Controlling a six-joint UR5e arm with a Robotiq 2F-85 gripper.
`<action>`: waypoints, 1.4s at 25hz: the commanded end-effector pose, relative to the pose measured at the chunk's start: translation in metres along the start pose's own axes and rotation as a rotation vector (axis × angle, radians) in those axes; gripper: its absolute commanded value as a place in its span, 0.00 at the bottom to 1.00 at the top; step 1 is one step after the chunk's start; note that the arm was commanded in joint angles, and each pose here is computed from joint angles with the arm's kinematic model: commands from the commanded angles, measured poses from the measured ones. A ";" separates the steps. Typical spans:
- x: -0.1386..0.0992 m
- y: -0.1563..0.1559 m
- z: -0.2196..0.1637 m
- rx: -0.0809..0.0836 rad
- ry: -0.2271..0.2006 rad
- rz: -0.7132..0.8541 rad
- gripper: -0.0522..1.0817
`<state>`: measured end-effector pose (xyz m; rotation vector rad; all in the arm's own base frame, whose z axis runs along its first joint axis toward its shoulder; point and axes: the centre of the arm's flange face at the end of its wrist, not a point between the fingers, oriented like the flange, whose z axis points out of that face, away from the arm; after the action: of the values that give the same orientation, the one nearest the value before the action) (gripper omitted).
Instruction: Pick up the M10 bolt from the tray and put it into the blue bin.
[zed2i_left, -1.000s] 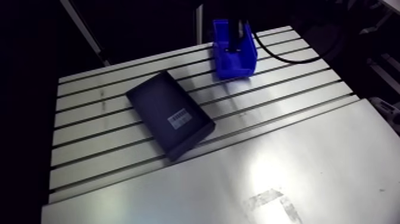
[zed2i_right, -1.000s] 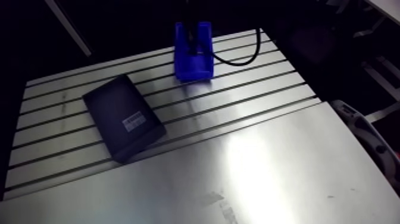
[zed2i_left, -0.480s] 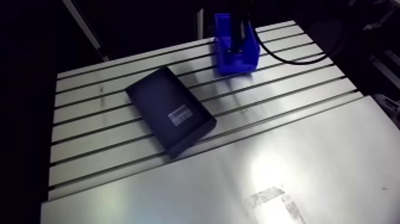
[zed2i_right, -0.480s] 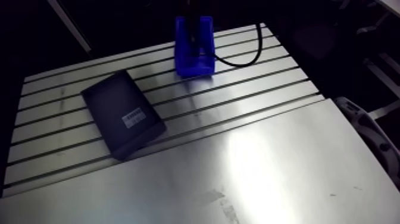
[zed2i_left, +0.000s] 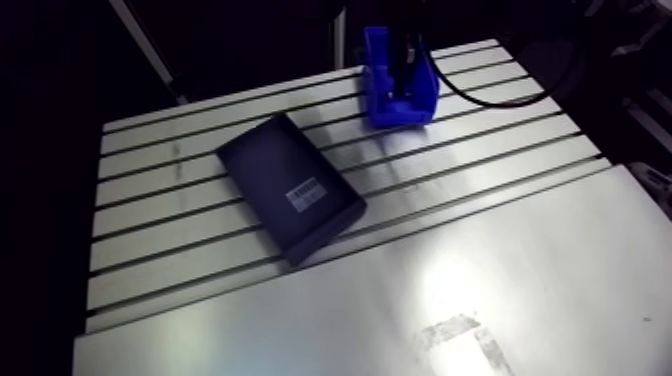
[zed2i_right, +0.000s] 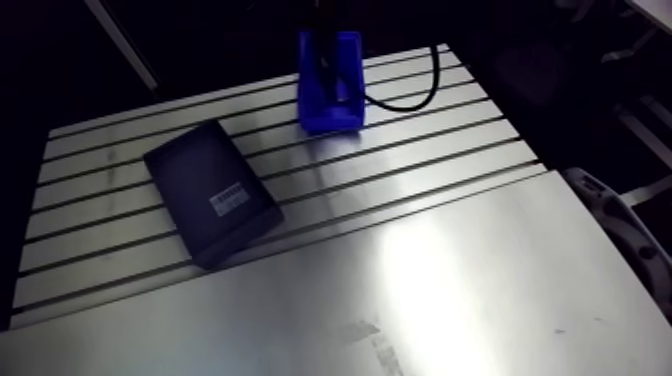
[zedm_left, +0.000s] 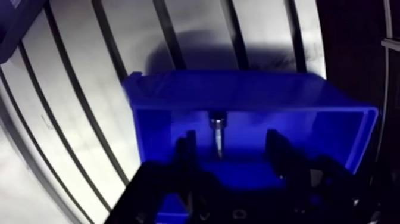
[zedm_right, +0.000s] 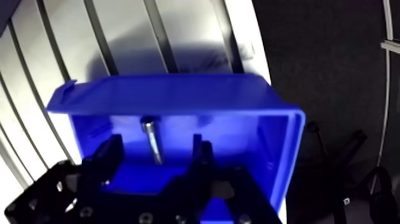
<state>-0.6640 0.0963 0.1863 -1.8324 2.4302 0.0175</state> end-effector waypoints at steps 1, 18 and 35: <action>-0.008 -0.010 -0.051 -0.029 -0.030 0.005 0.05; 0.002 -0.116 -0.273 -0.185 0.054 0.744 0.05; 0.041 -0.174 -0.385 0.031 0.166 1.435 0.05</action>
<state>-0.5723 0.0327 0.4762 -0.7017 3.1501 0.2212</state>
